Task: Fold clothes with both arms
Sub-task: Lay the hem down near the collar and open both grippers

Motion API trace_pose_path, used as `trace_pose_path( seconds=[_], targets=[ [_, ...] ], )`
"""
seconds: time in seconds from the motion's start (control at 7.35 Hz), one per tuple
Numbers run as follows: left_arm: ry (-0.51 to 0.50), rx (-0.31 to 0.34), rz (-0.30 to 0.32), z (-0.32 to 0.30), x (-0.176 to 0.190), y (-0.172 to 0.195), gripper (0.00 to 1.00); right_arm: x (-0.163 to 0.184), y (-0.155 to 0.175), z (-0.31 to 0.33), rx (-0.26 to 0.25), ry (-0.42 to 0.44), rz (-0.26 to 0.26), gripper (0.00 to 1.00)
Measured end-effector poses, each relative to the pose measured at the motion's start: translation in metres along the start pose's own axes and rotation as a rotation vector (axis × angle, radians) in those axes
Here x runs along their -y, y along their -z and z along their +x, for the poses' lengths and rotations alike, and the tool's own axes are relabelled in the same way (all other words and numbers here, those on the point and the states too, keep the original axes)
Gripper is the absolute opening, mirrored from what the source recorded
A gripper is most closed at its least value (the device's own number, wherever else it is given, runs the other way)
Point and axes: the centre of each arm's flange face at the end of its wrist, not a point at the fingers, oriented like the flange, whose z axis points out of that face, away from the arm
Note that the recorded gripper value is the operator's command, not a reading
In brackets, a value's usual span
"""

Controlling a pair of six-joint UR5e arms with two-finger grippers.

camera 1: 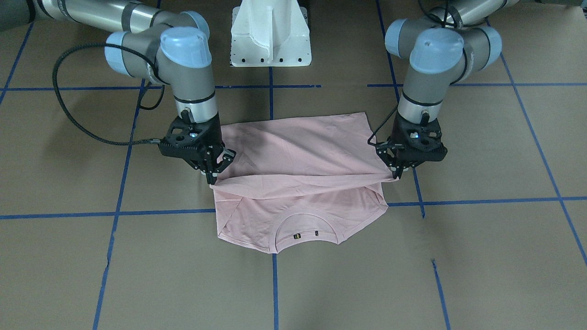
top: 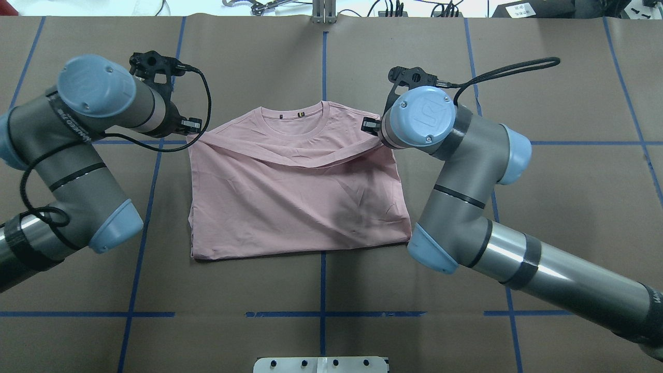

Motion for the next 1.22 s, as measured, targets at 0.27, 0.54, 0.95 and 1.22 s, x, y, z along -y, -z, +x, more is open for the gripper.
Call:
trace_pose_path(
  seconds=[0.27, 0.54, 0.95, 1.22],
  targets=[
    [-0.002, 0.000, 0.021, -0.011, 0.000, -0.040, 0.00, 0.004, -0.040, 0.007, -0.026, -0.001, 0.001, 0.00],
    [-0.002, 0.001, 0.023, -0.015, -0.001, -0.050, 0.00, 0.015, -0.049, 0.015, -0.044, -0.010, 0.011, 0.00],
    [-0.003, 0.002, 0.023, -0.016, -0.002, -0.052, 0.00, 0.025, -0.056, 0.021, -0.061, -0.010, 0.018, 0.00],
    [-0.004, 0.005, 0.019, -0.016, -0.002, -0.055, 0.00, 0.034, -0.064, 0.014, -0.077, -0.012, 0.022, 0.00]
  ],
)
